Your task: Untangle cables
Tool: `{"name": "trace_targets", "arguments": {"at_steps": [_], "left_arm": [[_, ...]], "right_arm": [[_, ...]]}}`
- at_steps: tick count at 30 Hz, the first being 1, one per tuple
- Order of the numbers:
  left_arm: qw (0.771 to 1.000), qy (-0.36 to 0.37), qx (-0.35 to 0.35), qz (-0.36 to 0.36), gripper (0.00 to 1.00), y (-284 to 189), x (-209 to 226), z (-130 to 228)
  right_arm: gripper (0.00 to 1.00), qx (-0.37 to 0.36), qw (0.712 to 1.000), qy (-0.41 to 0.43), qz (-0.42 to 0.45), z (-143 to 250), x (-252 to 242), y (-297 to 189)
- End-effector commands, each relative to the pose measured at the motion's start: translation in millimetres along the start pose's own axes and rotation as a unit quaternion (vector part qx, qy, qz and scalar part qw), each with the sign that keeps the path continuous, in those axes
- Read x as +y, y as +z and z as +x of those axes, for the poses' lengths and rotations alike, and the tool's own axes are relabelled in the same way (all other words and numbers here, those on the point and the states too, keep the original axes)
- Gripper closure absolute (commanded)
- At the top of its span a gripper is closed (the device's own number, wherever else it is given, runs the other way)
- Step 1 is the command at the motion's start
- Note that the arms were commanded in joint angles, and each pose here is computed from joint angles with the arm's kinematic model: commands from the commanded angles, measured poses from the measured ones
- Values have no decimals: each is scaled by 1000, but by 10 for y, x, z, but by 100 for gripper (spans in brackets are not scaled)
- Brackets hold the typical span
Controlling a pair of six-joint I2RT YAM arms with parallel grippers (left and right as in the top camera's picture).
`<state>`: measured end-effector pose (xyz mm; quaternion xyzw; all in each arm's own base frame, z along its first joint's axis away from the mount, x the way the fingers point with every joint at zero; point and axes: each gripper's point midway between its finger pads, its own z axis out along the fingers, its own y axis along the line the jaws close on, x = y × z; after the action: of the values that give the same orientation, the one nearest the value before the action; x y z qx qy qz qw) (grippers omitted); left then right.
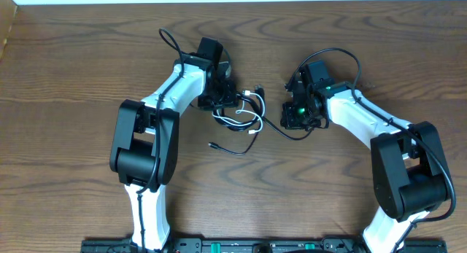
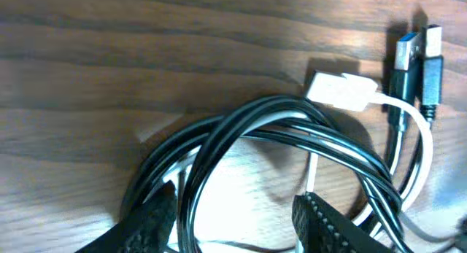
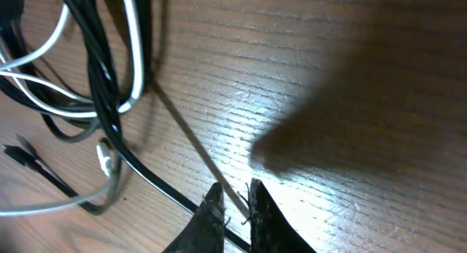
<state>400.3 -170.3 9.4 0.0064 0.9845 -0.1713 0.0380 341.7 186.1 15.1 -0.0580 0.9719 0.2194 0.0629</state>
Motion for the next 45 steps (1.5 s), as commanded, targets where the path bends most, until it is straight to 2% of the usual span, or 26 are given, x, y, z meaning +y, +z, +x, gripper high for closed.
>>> {"name": "trace_targets", "arguments": {"at_steps": [1, 4, 10, 13, 18, 22, 24, 25, 26, 28, 29, 30, 35, 38, 45], "left_arm": [[999, 23, -42, -22, 40, -279, 12, -166], [998, 30, -44, -40, 40, -344, 59, -150], [987, 19, -26, -155, 40, -395, 481, -19], [983, 19, -28, -178, 40, -400, 567, -19], [987, 20, -16, -161, 39, -214, 563, 22], [994, 24, 25, -103, 39, 49, 437, 145], [994, 31, 46, -96, 39, 180, 461, 212], [993, 29, 52, -98, 41, 220, 483, 234], [993, 28, 58, -100, 49, 256, 502, 258], [992, 26, 67, -102, 78, 303, 532, 292], [992, 27, 68, -102, 87, 305, 533, 294], [992, 27, 67, -102, 92, 305, 532, 291], [993, 62, 39, -93, 93, 111, 423, 149], [993, 78, 4, -85, 92, -132, 305, 30], [984, 112, -131, -46, 93, -1019, -126, -284]], "right_arm": [[89, 0, 1000, 5, 1, 27, 13, -13], [87, 0, 1000, 5, 2, 27, 11, -13], [84, -1, 1000, 5, 4, 25, 2, -13], [83, -1, 1000, 5, 4, 25, 2, -13], [82, -1, 1000, 5, 6, 23, -3, -13], [81, -1, 1000, 5, 6, 23, -3, -13], [81, -1, 1000, 5, 6, 23, -3, -13], [80, -1, 1000, 5, 6, 23, -3, -13], [81, -1, 1000, 5, 6, 23, -3, -13], [80, -1, 1000, 5, 6, 23, -3, -13], [77, -2, 1000, 4, 6, 22, -2, -13], [76, -3, 1000, 3, 5, 14, 1, -13], [86, -25, 999, -25, -41, -123, 134, -63], [85, -41, 993, -37, -101, -228, 284, -204], [80, -94, 969, -82, -211, -439, 507, -652]]}}
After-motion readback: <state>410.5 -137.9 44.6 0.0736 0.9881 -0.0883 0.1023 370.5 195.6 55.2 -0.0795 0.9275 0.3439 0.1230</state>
